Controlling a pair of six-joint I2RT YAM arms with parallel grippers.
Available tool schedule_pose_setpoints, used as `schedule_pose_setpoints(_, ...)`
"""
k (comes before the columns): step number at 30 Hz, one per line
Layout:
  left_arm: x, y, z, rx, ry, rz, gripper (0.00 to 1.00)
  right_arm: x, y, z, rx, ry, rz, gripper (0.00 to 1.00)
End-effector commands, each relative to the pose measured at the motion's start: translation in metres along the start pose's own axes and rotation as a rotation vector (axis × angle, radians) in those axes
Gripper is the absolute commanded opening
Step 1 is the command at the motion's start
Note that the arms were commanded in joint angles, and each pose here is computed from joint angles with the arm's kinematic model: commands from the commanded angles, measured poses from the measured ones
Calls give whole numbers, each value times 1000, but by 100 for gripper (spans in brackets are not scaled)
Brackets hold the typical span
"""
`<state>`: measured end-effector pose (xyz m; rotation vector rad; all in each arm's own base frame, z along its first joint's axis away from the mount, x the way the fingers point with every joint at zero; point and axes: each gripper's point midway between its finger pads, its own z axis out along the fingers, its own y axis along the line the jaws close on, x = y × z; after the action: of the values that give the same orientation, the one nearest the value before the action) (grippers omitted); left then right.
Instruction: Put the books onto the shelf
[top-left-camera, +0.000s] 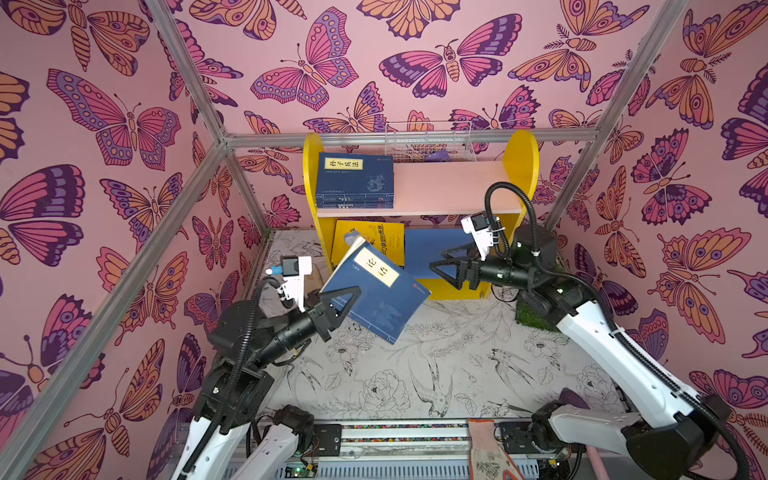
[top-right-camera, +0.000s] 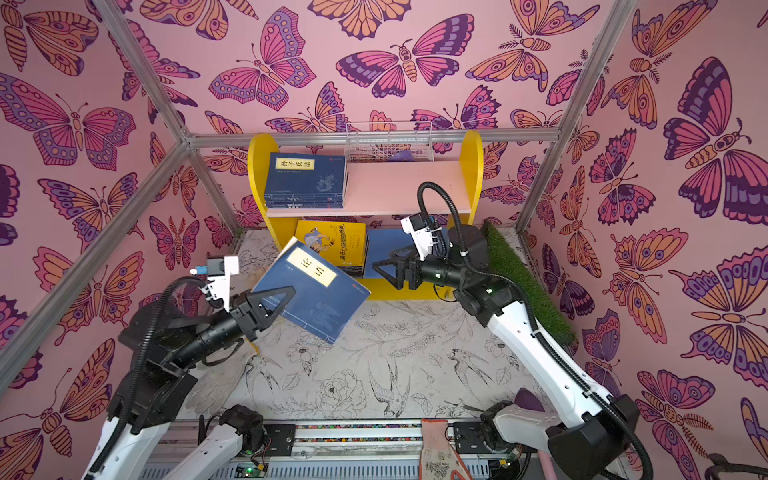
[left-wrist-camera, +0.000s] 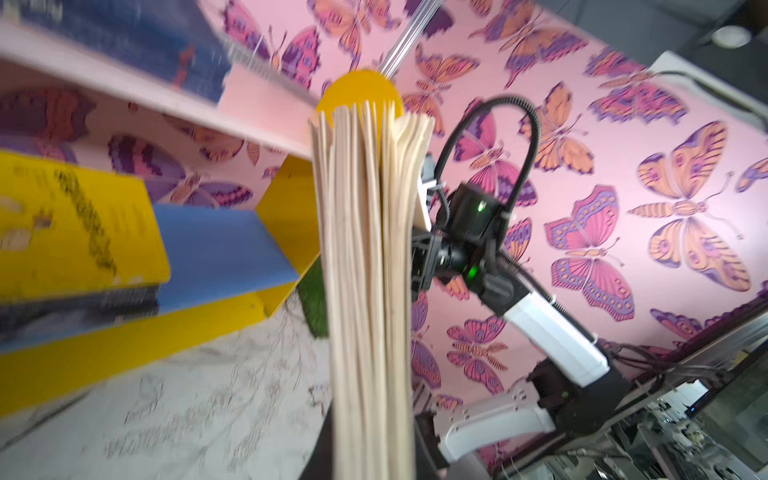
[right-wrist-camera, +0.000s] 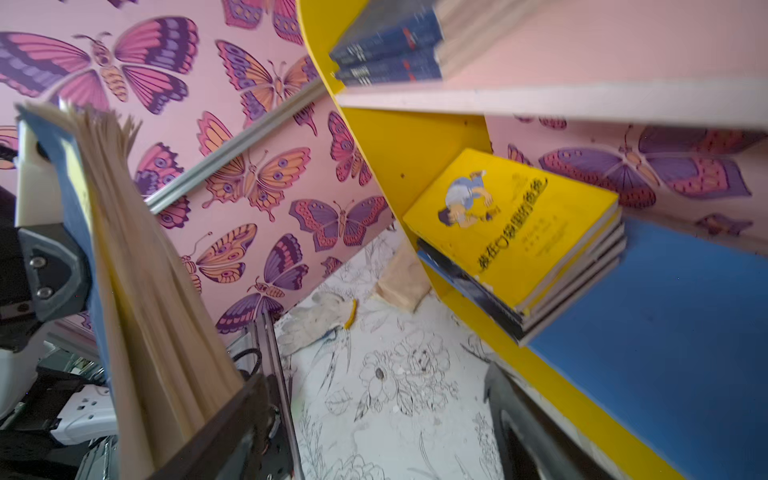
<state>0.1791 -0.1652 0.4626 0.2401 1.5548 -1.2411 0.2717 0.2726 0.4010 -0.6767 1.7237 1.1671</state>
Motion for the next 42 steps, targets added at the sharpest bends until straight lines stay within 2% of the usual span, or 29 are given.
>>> schedule_pose_setpoints(1,-81,-38,4,105,-287,92,0,-31,49,-6,-168,-96,-62,83)
schedule_pose_setpoints(4,-111,-43,19,154,-385,120,0,-53,72,-10,-262,-198,-20,82)
schedule_pose_setpoints(7,-130,-43,35,199,-443,162,0,-72,77,-10,-306,-272,15,82)
schedule_pose_setpoints(8,-140,-41,37,222,-476,51,0,-79,79,-9,-325,-293,25,81)
schedule_pose_setpoints(10,-146,-38,44,260,-494,-23,0,-93,86,-6,-383,-332,40,80)
schedule_pose_setpoints(15,-151,-38,51,291,-501,-31,0,-110,95,12,-454,-336,64,77)
schedule_pose_setpoints(18,-152,-42,46,288,-510,-18,0,-118,94,20,-472,-345,77,71)
schedule_pose_setpoints(20,-151,-43,43,275,-507,-6,0,-126,96,21,-484,-362,82,61)
schedule_pose_setpoints(26,-145,-33,42,192,-495,32,0,-144,112,15,-602,-394,116,9)
schedule_pose_setpoints(28,-142,-25,45,164,-489,34,0,-148,119,14,-635,-400,129,0)
schedule_pose_setpoints(31,-139,-15,50,140,-484,40,0,-150,132,17,-675,-372,121,1)
schedule_pose_setpoints(35,-135,-9,54,141,-483,42,0,-142,146,28,-684,-318,104,20)
schedule_pose_setpoints(38,-135,-10,55,153,-482,44,0,-137,154,33,-689,-300,91,18)
schedule_pose_setpoints(40,-134,-9,55,146,-483,44,0,-137,155,33,-693,-300,92,13)
schedule_pose_setpoints(42,-133,-8,54,141,-482,52,0,-136,154,34,-683,-301,85,3)
